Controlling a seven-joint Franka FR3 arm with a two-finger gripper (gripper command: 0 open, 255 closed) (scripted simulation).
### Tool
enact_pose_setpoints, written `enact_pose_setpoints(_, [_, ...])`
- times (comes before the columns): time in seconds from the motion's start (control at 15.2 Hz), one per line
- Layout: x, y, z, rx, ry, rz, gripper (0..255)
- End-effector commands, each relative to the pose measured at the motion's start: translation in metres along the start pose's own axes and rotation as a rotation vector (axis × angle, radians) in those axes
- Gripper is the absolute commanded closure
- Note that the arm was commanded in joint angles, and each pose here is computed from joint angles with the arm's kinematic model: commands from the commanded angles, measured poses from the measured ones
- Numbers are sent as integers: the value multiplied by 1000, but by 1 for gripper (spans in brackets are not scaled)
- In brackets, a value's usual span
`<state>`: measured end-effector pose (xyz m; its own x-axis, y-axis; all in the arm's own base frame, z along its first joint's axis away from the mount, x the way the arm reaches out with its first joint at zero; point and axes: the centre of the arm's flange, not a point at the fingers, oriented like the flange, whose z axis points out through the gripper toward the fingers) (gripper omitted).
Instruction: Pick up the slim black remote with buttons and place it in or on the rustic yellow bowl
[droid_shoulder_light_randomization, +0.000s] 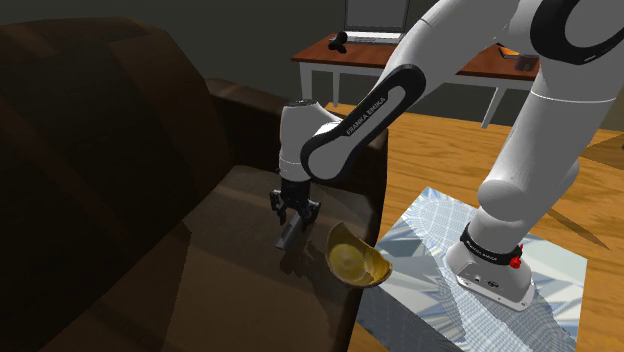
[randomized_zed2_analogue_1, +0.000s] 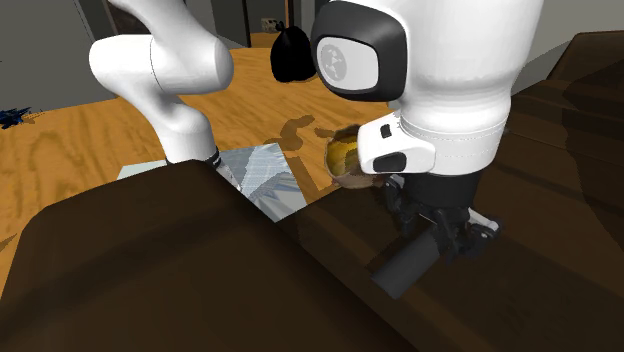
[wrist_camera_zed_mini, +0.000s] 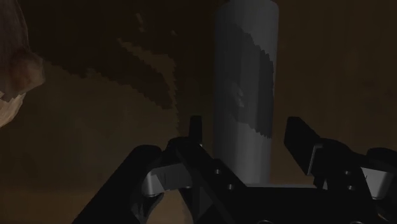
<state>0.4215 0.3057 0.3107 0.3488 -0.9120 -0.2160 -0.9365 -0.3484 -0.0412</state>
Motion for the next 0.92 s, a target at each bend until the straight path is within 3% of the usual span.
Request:
enact_pose_setpoints(0.0, [1,0,2,-1,-2,2,255])
enact_pose_setpoints(0.86, [-11,-2,-55,-1,-2,2,255])
